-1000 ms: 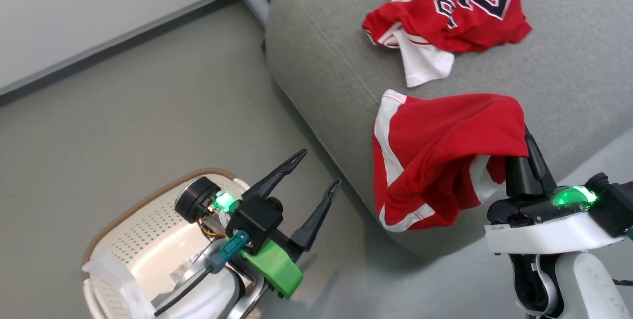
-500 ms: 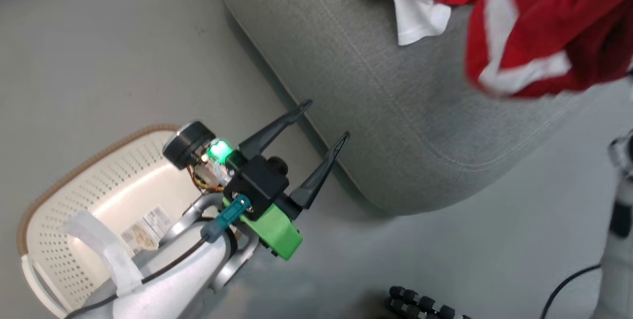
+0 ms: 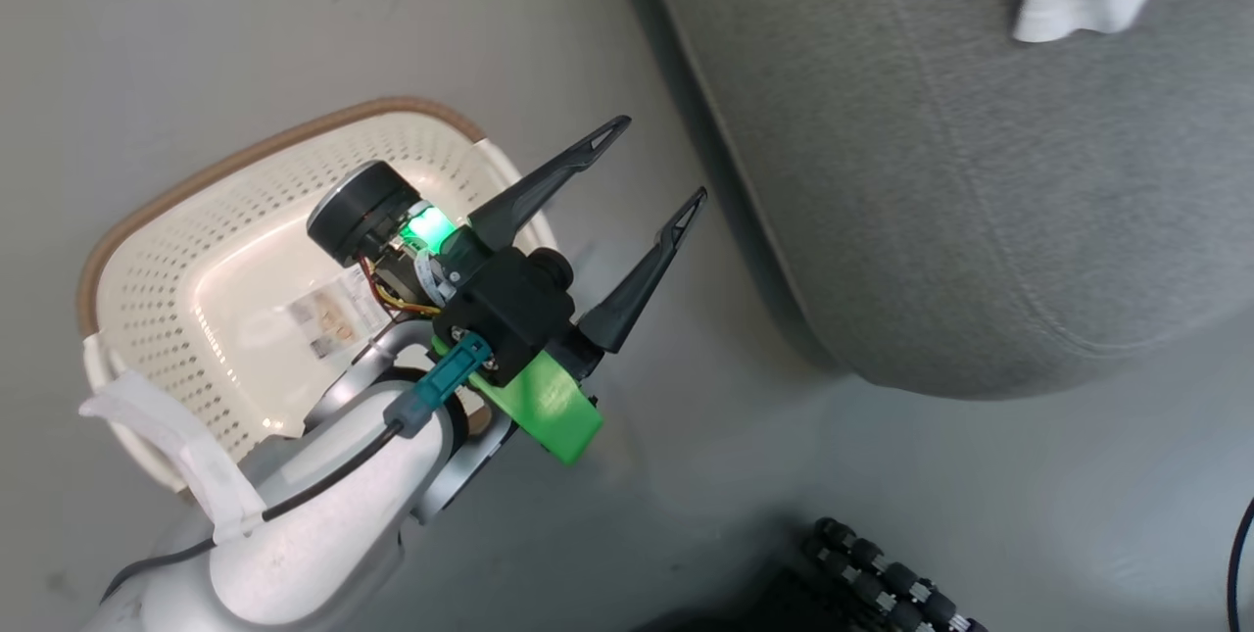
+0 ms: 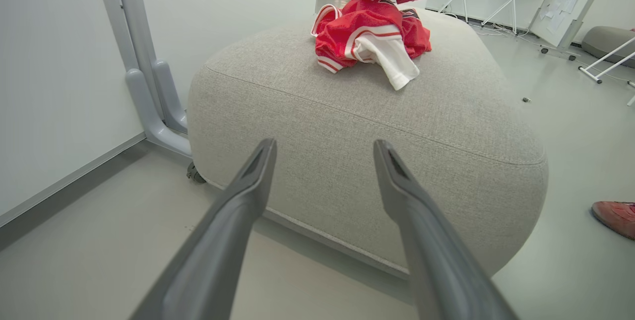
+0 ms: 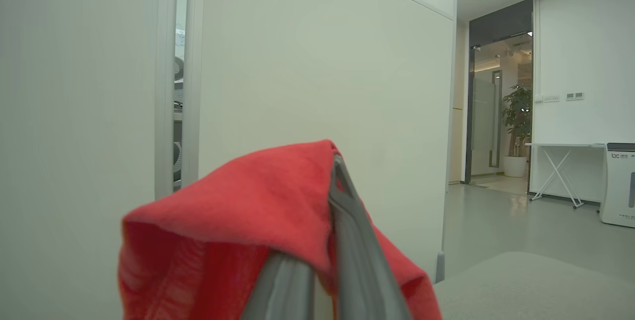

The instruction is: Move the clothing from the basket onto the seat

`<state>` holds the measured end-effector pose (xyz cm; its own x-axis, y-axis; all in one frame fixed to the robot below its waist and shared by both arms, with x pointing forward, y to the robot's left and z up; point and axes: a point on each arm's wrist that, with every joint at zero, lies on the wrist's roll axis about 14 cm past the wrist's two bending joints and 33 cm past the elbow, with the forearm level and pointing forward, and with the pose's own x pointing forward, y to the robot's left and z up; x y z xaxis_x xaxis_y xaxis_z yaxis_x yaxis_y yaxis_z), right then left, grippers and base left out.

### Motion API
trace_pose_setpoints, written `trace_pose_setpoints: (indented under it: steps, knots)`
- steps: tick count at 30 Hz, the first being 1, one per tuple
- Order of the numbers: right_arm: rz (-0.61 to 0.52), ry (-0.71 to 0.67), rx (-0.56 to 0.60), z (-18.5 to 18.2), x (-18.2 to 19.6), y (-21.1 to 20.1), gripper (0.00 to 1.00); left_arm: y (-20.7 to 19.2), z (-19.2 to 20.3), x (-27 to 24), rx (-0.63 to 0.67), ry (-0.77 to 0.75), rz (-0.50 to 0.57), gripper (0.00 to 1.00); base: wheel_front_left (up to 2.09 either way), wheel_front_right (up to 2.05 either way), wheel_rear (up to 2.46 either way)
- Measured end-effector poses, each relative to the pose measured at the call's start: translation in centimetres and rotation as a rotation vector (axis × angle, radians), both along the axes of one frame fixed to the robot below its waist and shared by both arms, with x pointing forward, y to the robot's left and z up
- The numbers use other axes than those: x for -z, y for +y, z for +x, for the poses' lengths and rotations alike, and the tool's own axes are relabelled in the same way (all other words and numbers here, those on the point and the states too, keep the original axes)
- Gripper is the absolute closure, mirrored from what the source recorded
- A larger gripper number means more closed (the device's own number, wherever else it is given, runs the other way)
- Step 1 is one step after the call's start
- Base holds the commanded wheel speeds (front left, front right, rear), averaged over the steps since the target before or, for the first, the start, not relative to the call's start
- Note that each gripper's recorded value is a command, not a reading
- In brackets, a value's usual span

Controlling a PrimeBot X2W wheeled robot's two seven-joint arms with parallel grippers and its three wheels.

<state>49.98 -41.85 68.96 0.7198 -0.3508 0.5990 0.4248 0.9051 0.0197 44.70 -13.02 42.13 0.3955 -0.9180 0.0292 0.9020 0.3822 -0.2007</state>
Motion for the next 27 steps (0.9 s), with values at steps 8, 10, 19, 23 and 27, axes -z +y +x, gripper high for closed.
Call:
trace_pose_setpoints:
  steps: [8, 10, 19, 23, 27]
  knots:
    - [0.234, 0.345, 0.099, 1.5, 16.9, -2.1, 1.0, 3.0, 1.2, 2.7, -0.086, 0.037, 0.035, 0.0, 0.0, 0.0, 0.0]
    - [0.292, 0.407, 0.115, 0.9, 20.3, -1.9, 1.0, 3.7, 1.7, 3.4, -0.115, 0.045, 0.05, 0.0, 0.0, 0.0, 0.0]
    - [0.366, 0.548, 0.142, -4.1, 25.5, 0.3, 0.0, 5.6, 3.1, 2.7, -0.247, 0.04, 0.036, 0.0, 0.0, 0.0, 0.0]
    - [0.318, 0.593, 0.107, -6.4, 25.0, 2.1, 0.0, 6.1, 3.1, 1.4, -0.307, 0.049, 0.007, 0.0, 0.0, 0.0, 0.0]
    - [0.302, 0.631, 0.032, -8.2, 24.9, 5.2, 0.0, 7.2, 2.5, 0.8, -0.378, 0.074, 0.007, 0.0, 0.0, 0.0, 0.0]
